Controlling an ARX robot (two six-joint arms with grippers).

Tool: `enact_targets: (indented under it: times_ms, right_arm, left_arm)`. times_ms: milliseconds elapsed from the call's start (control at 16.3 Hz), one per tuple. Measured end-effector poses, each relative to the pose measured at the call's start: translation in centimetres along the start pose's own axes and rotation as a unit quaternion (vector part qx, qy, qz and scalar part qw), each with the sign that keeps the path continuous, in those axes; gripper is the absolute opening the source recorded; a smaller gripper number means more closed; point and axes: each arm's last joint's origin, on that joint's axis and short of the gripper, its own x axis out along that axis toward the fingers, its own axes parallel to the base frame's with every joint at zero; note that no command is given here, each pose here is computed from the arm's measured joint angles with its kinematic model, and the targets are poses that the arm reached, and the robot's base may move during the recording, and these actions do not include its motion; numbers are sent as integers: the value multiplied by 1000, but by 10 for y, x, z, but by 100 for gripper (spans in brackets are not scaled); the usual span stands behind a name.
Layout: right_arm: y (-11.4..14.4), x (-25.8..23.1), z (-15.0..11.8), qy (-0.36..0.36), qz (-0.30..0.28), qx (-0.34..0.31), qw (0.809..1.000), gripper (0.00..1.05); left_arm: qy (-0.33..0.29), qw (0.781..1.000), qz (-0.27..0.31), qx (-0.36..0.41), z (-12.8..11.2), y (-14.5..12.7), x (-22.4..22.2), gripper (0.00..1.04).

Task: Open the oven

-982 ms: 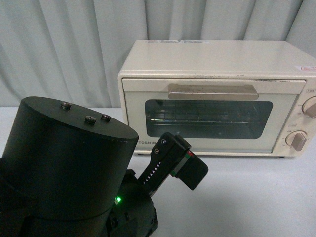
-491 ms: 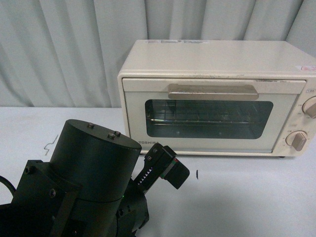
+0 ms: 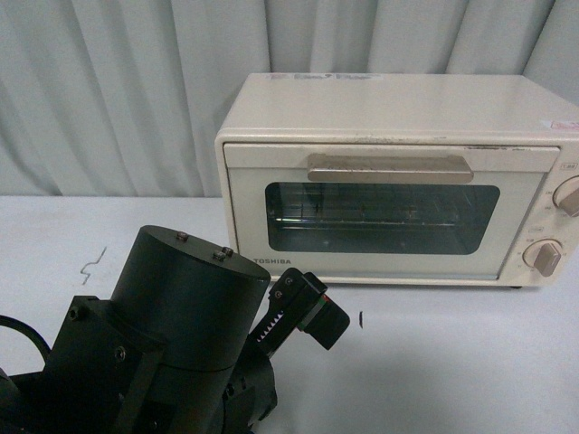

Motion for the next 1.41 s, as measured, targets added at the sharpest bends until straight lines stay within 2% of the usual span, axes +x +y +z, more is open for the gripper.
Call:
enact_targets:
  times_ms: [61,123,184,307,859,1166,1227,1411]
  right_arm:
    - [0,0,0,4,-12,-5,1000,98]
    - [2,9,21,4,-100,-106,989,98]
    - [-2,31,61,-47,-108,-180,977,98]
    - [3,74,75,-40,-59,-264,962,98]
    - [12,127,80,-5,-15,-333,943,98]
    - [45,188,82,23,73,-440,895,98]
    - [52,195,81,24,90,-466,880,88]
    - [63,204,72,28,117,-514,849,68]
  left_arm:
    - [0,1000,0,0,0,0,0,98]
    - [-1,1000,1,0,0,0,0,98]
    - [-1,1000,1,0,0,0,0,98]
    - [-1,1000,1,0,0,0,0,98]
    - [-1,1000,0,0,0,0,0,98]
    - [-1,1000,0,0,0,0,0,98]
    - [-1,1000,0,0,0,0,0,98]
    - [-1,1000,0,0,0,0,0,98]
